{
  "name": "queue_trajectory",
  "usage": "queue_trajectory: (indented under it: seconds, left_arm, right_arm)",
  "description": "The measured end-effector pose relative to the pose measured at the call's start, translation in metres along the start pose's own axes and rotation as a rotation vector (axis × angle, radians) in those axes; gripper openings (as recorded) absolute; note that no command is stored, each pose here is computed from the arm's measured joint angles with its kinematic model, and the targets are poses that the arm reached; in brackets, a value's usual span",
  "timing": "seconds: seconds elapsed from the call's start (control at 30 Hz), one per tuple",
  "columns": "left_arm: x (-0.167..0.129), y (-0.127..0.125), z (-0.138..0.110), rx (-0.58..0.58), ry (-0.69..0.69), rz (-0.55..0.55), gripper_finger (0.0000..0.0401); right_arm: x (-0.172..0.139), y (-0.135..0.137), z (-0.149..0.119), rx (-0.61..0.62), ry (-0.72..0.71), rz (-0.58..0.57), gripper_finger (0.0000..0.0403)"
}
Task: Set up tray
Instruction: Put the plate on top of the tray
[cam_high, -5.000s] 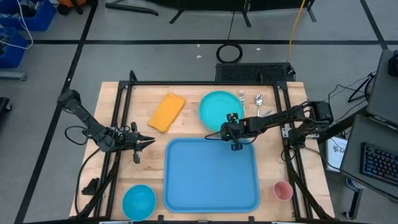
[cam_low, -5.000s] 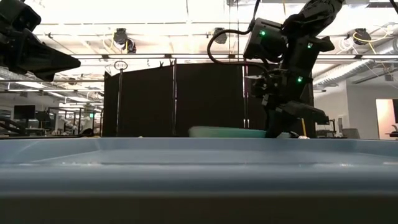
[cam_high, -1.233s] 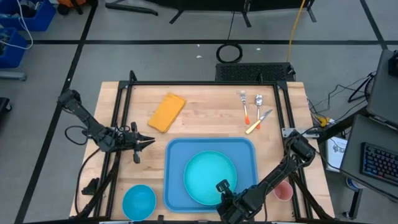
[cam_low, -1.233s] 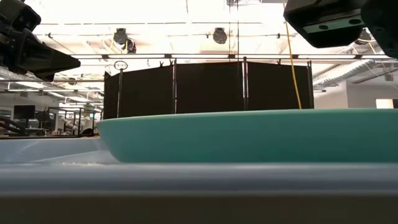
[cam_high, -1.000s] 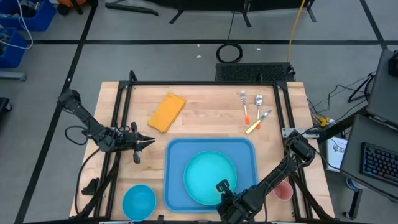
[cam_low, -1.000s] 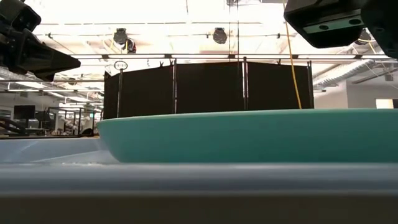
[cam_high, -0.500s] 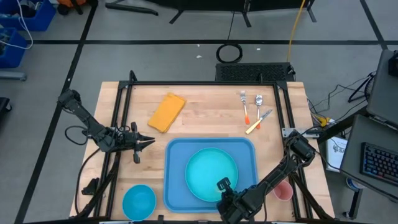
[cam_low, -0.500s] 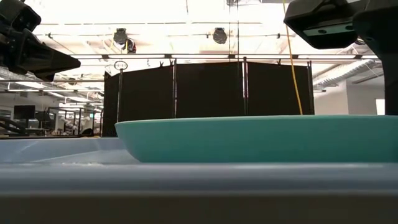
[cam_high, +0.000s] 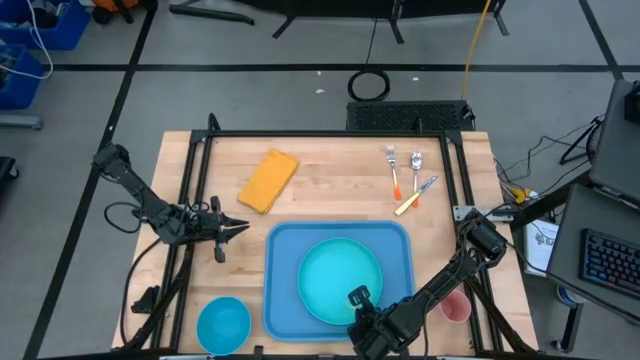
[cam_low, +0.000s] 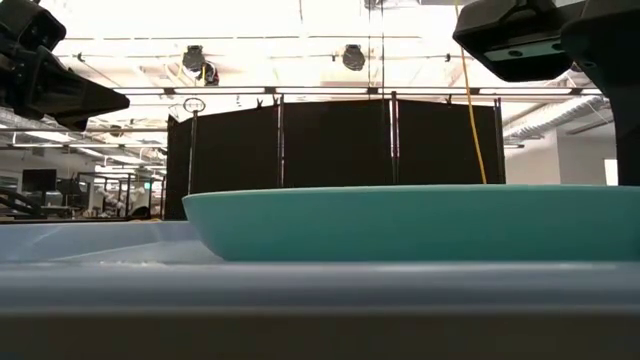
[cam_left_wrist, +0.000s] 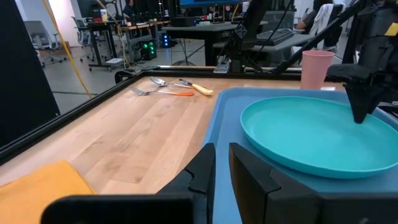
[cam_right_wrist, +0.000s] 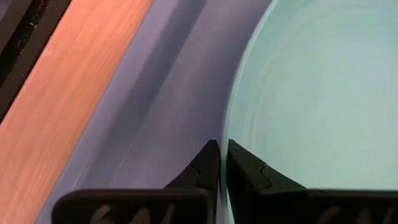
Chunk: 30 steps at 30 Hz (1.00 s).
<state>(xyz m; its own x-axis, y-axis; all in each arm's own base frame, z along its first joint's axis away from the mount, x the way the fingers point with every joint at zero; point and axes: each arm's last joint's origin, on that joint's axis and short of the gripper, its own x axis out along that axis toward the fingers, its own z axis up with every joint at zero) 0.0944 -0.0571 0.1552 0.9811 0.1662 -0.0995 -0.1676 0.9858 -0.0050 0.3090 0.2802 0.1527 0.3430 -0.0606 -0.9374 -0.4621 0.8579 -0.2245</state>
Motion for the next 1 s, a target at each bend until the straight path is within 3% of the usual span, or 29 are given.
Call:
queue_trajectory:
  seconds: [0.6,1.0]
  left_arm:
    - [0.0,0.0,0.0,0.0,0.0,0.0,0.0051]
    - [0.0,0.0,0.0,0.001,0.0,0.0,0.0051]
  right_arm:
    - [0.0,0.002,0.001,-0.007,-0.024,-0.018,0.0067]
    - [-0.023,-0.001,0.008,-0.007,-0.142,-0.085,0.012]
